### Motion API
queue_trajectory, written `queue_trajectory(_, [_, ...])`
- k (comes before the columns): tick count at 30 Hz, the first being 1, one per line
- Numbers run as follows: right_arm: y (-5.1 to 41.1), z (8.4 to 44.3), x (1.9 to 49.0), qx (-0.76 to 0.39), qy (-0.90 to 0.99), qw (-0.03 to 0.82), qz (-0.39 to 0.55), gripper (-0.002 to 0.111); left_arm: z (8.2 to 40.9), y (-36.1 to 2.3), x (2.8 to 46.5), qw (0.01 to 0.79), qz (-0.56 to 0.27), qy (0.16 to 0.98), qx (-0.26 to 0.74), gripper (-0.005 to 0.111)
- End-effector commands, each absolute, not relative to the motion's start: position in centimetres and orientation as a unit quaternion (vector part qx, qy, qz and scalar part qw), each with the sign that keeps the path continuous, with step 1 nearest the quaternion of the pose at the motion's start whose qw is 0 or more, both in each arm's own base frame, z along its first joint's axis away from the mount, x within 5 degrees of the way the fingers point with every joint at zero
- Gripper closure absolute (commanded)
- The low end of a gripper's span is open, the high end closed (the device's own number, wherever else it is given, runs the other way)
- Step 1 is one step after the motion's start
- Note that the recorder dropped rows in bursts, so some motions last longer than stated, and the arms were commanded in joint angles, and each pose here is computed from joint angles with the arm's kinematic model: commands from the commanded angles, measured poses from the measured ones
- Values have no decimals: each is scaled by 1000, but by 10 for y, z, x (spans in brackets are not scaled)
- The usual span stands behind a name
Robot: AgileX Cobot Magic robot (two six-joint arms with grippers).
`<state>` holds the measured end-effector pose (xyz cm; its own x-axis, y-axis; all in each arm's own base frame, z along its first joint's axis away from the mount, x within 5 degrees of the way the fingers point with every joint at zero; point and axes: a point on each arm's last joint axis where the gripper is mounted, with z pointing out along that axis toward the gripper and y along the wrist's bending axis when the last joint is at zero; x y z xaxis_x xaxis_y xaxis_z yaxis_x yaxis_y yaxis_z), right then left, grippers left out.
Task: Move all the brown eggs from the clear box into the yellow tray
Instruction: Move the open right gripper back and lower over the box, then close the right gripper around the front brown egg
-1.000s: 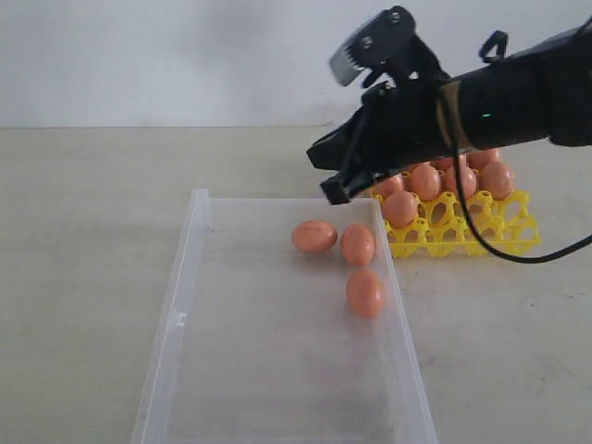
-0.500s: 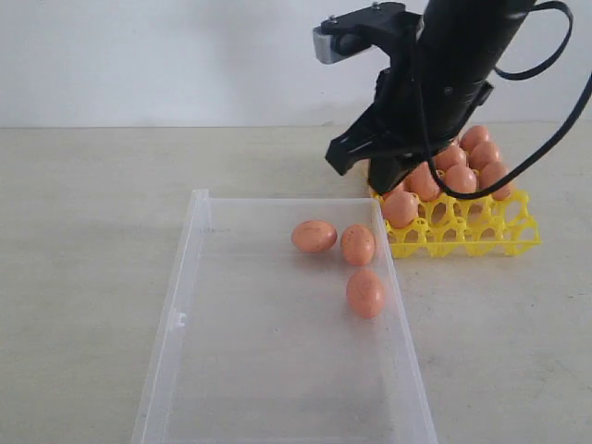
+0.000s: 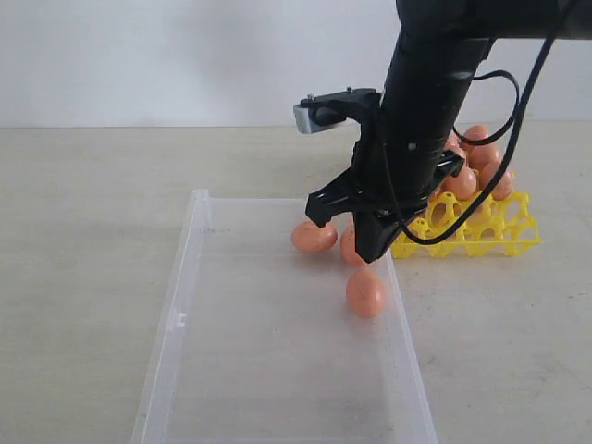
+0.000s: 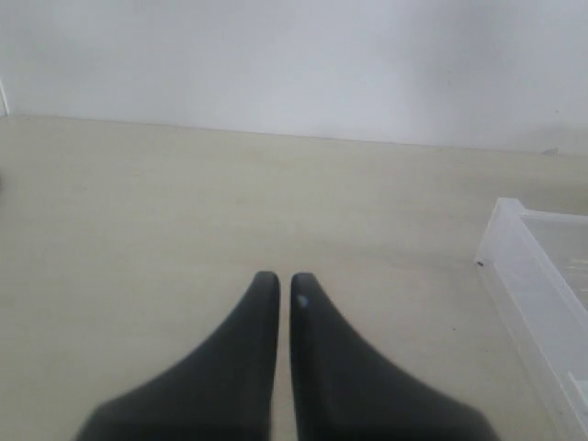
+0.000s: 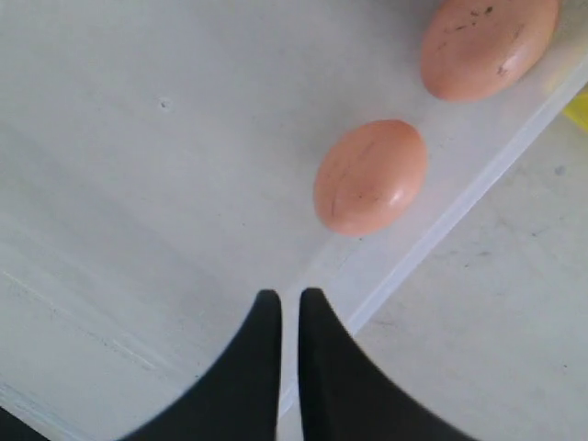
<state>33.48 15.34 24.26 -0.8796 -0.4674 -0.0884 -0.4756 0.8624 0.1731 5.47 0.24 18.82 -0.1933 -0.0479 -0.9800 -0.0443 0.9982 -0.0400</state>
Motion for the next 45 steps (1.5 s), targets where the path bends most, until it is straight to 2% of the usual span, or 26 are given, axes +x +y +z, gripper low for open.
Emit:
queue_trajectory(1, [155,232,338,-241,966,4,96,108,188,3,55,637,-1,770,-31,103])
queue_trajectory(3, [155,231,339,-248,964,6,95,107,188,3,55,637,-1,770,-31,103])
queue_trajectory(5, [155,231,340,-250,963,14,95,101,188,3,55,637,-1,770,-31,103])
queue_trajectory(10, [156,231,341,-246,964,20,95,62,188,3,55,637,-1,770,-31,103])
queue_trajectory(13, [156,231,344,-222,970,35,97,51,188,3,55,637,-1,770,-31,103])
queue_trajectory(19, [159,223,353,-174,978,56,100,52,188,3,55,637,-1,770,-31,103])
queue_trajectory(35, [163,166,363,-113,990,-19,84,52,188,3,55,637,-1,770,-31,103])
queue_trajectory(45, [165,133,369,-89,992,-37,78,52,188,3,55,637,-1,770,-31,103])
